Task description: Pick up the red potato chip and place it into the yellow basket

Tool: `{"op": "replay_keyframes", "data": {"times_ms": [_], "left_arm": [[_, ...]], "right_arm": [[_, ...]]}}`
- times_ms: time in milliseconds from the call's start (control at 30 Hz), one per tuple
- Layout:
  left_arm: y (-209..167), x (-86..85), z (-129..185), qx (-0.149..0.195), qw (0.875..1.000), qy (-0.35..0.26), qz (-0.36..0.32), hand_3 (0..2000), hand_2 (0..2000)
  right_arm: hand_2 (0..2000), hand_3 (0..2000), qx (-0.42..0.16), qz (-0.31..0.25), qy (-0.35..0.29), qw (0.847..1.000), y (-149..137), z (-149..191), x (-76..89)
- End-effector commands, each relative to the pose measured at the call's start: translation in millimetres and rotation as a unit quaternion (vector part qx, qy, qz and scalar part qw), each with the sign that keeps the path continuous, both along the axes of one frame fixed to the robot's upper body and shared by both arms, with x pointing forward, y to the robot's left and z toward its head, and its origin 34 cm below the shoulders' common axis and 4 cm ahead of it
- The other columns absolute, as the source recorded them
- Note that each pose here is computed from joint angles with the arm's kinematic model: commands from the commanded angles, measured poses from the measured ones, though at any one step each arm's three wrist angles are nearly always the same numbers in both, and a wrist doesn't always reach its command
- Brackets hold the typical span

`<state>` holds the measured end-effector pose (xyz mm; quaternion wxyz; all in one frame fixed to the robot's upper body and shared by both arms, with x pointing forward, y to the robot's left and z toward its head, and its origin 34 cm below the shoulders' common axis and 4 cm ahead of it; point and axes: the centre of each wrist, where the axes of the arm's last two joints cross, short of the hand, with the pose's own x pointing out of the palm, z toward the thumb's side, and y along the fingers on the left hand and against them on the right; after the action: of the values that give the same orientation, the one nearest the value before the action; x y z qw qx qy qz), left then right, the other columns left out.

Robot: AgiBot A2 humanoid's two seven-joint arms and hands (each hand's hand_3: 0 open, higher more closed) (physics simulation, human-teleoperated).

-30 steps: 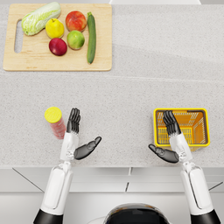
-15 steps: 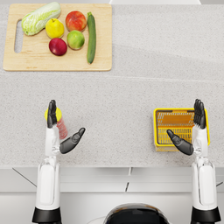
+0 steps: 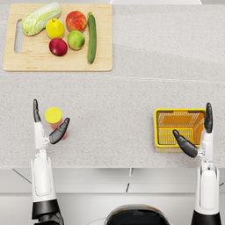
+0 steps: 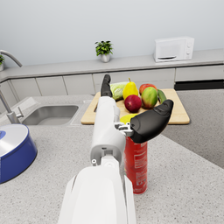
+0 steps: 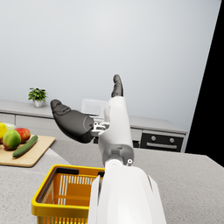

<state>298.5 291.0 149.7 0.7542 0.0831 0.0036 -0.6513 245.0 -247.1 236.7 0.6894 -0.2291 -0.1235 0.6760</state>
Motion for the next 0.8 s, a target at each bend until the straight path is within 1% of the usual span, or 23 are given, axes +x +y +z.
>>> {"op": "replay_keyframes", "data": {"times_ms": [33, 167, 300, 367, 433, 467, 500, 533, 600, 667, 700, 733, 800], "left_arm": [[0, 21.4, -35, -0.011, 0.997, 0.080, 0.003, 0, 0], [-4, 31.9, -67, -0.021, 0.988, 0.151, 0.006, 0, 0], [3, 39.8, -96, -0.050, 0.972, 0.226, 0.034, 0, 0], [3, 39.5, -103, -0.057, 0.968, 0.243, 0.037, 0, 0], [1, 43.4, -103, -0.060, 0.966, 0.248, 0.037, 0, 0], [1, 43.5, -101, -0.063, 0.968, 0.242, 0.035, 0, 0], [0, 40.0, -93, -0.060, 0.974, 0.215, 0.031, 327, 1361], [-4, 35.6, -81, -0.054, 0.982, 0.180, 0.007, 653, 2000], [-11, 25.8, -52, -0.038, 0.993, 0.109, -0.002, 1307, 2000], [-16, 18.2, -18, -0.033, 0.999, 0.037, -0.006, 1960, 2000], [-18, 13.0, 0, -0.030, 0.999, -0.001, -0.015, 2000, 2000], [-22, 7.7, 18, -0.025, 0.999, -0.038, -0.030, 2000, 2000], [-33, -3.2, 53, -0.012, 0.993, -0.106, -0.057, 2000, 2000]], "right_arm": [[0, 0, -0.004, 0.017, 0.001, 1.000, 9, -1, -3.8], [0, 0, -0.001, 0.016, 0.001, 1.000, 9, -2, -5.8], [0, 0, 0.002, 0.014, -0.001, 1.000, 9, -2, -8.7], [0, 0, 0.003, 0.014, 0.003, 1.000, 9, -4, -8.8], [0, 0, 0.005, 0.015, 0.007, 1.000, 10, -6, -7.9], [0, 0, 0.005, 0.019, 0.007, 1.000, 12, -6, -8.0], [0, 0, 0.006, 0.017, 0.009, 1.000, 11, -7, -8.0], [0, 0, 0.007, 0.018, 0.015, 1.000, 12, -10, -7.1], [0, 0, 0.006, 0.028, 0.025, 0.999, 17, -15, -7.4], [0, 0, 0.007, 0.033, 0.033, 0.999, 20, -19, -4.7], [0, 0, 0.008, 0.034, 0.038, 0.999, 21, -21, -2.8], [0, 0, 0.009, 0.036, 0.046, 0.998, 22, -25, -2.0], [0, 0, 0.006, 0.056, 0.060, 0.997, 34, -33, -1.6]]}}
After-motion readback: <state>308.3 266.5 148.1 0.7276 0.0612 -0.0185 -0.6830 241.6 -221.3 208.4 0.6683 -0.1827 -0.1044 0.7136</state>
